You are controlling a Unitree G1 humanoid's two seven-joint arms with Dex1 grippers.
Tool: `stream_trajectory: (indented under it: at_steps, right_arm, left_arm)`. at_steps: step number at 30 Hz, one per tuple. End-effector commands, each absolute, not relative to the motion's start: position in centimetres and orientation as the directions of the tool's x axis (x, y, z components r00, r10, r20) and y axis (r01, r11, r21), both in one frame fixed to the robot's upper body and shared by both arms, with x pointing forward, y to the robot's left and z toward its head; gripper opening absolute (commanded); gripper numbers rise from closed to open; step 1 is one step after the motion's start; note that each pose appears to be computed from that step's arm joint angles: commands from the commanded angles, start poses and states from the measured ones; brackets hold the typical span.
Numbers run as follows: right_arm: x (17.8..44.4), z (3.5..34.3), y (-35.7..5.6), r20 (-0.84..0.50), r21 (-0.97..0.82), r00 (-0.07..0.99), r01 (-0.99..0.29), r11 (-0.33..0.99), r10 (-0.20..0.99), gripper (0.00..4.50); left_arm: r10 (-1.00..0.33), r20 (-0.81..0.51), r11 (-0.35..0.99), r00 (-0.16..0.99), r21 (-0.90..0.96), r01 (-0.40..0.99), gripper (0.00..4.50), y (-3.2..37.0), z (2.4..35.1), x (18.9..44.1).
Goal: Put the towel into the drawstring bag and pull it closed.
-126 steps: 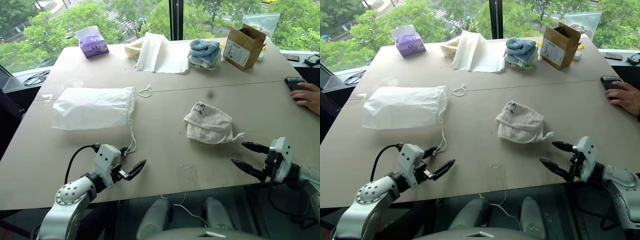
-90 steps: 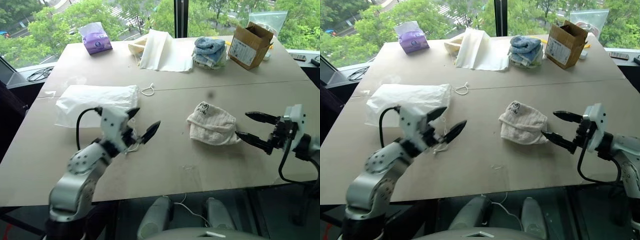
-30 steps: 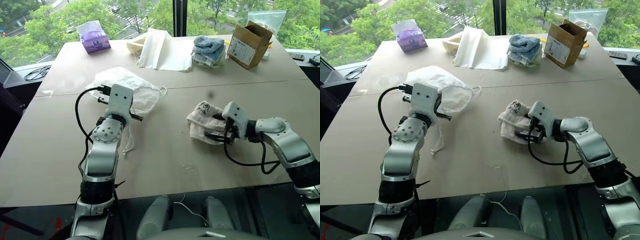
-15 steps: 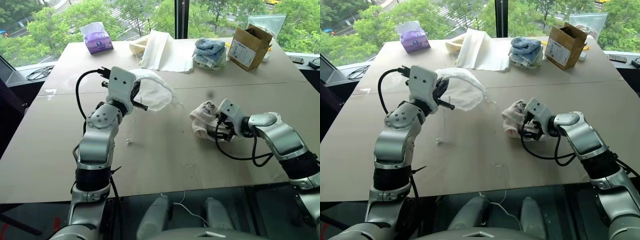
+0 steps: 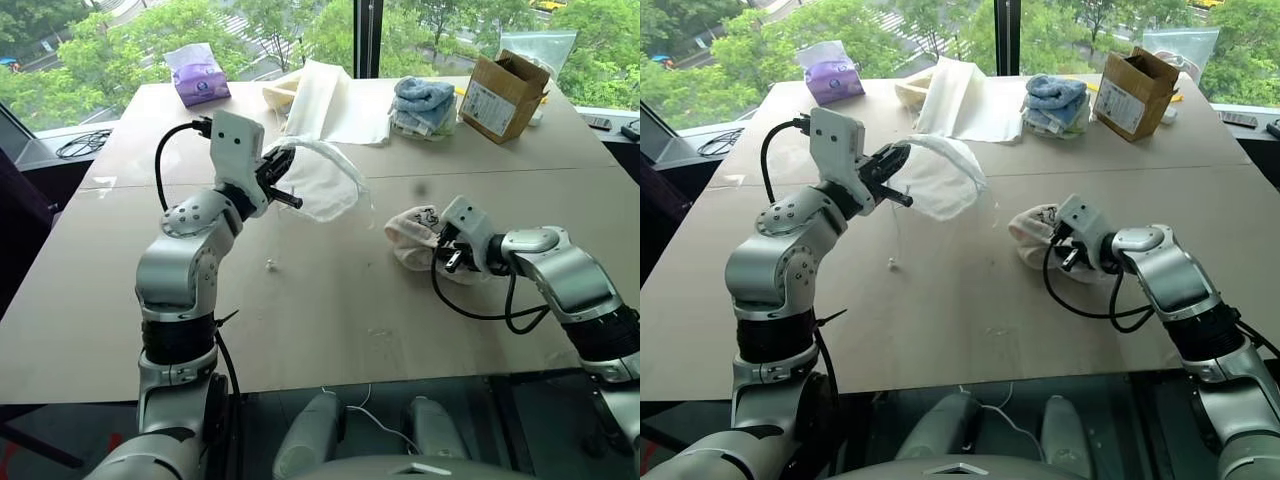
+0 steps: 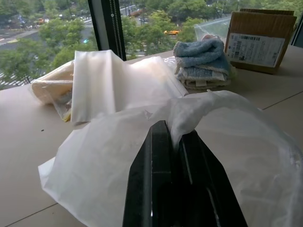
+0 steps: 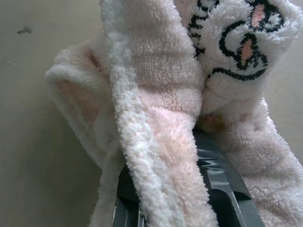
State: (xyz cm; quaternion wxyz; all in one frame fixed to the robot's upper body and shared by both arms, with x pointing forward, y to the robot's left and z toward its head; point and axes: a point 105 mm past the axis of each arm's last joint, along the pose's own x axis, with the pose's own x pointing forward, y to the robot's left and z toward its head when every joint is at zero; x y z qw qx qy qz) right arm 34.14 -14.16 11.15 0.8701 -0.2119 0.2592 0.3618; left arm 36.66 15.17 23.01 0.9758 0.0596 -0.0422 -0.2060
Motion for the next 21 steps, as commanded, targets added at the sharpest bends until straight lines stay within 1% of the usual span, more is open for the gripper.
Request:
stream_trajectory:
  at_steps: [1, 3, 5, 6, 8, 10, 12, 15, 18, 21]
  right_arm:
    - [31.5, 13.3, -13.1, -0.559, -0.04, 0.478, -0.832, 0.553, 0.678, 0.01]
    - [29.2, 15.4, -12.0, -0.515, 0.015, 0.365, -0.901, 0.434, 0.775, 0.01]
    - [27.3, 16.5, -11.3, -0.508, 0.043, 0.272, -0.94, 0.339, 0.817, 0.01]
    - [26.7, 16.9, -10.8, -0.502, 0.047, 0.242, -0.951, 0.305, 0.83, 0.01]
    - [26.3, 17.5, -9.8, -0.49, 0.05, 0.218, -0.96, 0.277, 0.844, 0.01]
    - [26.9, 17.8, -8.7, -0.469, 0.039, 0.245, -0.954, 0.297, 0.849, 0.01]
    - [27.2, 17.4, -7.9, -0.474, 0.039, 0.249, -0.952, 0.303, 0.845, 0.01]
    - [28.7, 16.0, -7.4, -0.513, -0.003, 0.321, -0.928, 0.372, 0.796, 0.01]
    - [29.8, 15.9, -6.3, -0.494, -0.013, 0.363, -0.912, 0.411, 0.79, 0.01]
    - [32.0, 15.9, -5.6, -0.442, -0.025, 0.488, -0.845, 0.534, 0.752, 0.01]
  left_arm:
    - [-0.42, 0.083, 0.904, 0.904, 0.13, 0.408, 0.0, 15.1, 23.9, 36.9]
    - [-0.432, 0.082, 0.899, 0.898, 0.117, 0.422, 0.0, 14.9, 23.9, 37.0]
    - [-0.455, 0.081, 0.888, 0.887, 0.112, 0.446, 0.0, 14.5, 23.8, 37.1]
    - [-0.473, 0.079, 0.879, 0.878, 0.104, 0.464, 0.0, 14.2, 23.7, 37.0]
    - [-0.509, 0.076, 0.86, 0.857, 0.084, 0.503, 0.0, 13.6, 23.4, 36.8]
    - [-0.553, 0.068, 0.833, 0.83, 0.072, 0.549, 0.0, 12.9, 22.9, 36.3]
    - [-0.586, 0.062, 0.81, 0.808, 0.059, 0.583, 0.0, 12.3, 22.6, 35.9]
    - [-0.634, 0.051, 0.773, 0.772, 0.043, 0.632, 0.0, 11.4, 22.1, 35.2]
    - [-0.66, 0.042, 0.751, 0.75, 0.051, 0.658, 0.0, 10.9, 21.8, 34.7]
    - [-0.673, 0.03, 0.739, 0.739, 0.057, 0.671, 0.0, 10.2, 21.2, 34.4]
